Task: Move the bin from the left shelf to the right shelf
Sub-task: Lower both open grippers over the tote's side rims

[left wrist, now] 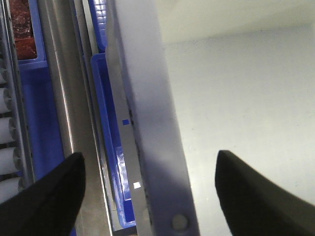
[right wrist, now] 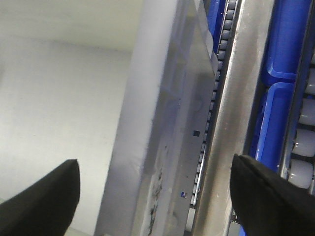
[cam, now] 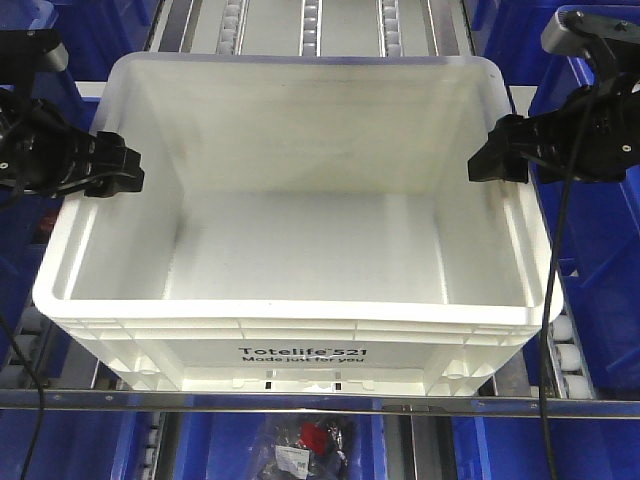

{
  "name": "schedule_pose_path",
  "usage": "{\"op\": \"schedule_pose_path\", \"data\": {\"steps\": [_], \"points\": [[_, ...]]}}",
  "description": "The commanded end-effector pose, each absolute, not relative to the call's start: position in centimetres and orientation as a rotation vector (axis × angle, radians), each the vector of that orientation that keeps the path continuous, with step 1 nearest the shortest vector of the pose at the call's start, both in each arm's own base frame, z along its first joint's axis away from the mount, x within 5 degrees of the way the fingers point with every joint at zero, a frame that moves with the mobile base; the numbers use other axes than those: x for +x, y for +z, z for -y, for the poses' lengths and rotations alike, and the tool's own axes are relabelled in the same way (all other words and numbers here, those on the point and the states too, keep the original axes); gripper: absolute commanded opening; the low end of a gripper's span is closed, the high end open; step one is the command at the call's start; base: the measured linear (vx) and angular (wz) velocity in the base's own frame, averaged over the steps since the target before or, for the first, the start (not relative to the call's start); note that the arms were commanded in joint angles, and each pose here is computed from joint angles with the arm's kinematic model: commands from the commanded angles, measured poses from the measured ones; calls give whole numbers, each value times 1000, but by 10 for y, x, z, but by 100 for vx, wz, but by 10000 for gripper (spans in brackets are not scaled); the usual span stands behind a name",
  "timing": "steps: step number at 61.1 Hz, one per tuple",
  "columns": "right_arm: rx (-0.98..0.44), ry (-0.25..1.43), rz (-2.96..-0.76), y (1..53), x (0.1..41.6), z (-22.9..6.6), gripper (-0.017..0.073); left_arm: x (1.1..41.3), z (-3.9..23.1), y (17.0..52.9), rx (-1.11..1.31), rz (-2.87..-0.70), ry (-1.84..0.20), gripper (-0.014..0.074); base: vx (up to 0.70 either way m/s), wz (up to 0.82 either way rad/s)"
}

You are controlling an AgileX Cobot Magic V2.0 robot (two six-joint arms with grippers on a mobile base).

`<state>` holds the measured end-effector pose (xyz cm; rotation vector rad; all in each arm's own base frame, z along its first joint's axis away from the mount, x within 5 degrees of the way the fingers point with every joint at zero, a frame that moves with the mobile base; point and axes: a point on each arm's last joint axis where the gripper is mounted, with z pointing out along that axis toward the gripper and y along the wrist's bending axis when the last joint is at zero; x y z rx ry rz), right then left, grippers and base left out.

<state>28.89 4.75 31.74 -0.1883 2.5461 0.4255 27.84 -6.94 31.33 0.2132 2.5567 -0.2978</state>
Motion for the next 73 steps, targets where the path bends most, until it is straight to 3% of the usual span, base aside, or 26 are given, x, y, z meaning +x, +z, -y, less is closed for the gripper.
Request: {"op": "schedule_pose_path", "data": {"steps": [1, 30, 50, 63, 73], "points": [[-179, 426, -2439, 338, 290, -47, 593, 278, 71, 334, 195, -2456, -322, 526, 0, 0], [-199, 435, -2448, 345, 306, -50, 593, 289, 74, 347, 210, -2460, -327, 522, 0, 0], [-196, 456, -2468, 336, 314, -51, 593, 298, 76, 336, 212, -2511, -327, 522, 0, 0], [-327, 440, -2465, 327, 318, -76, 593, 298, 76, 336, 211, -2507, -327, 522, 0, 0], [-316, 398, -2490, 321, 321, -80, 593, 297, 76, 336, 215, -2516, -325, 522, 0, 0]]}}
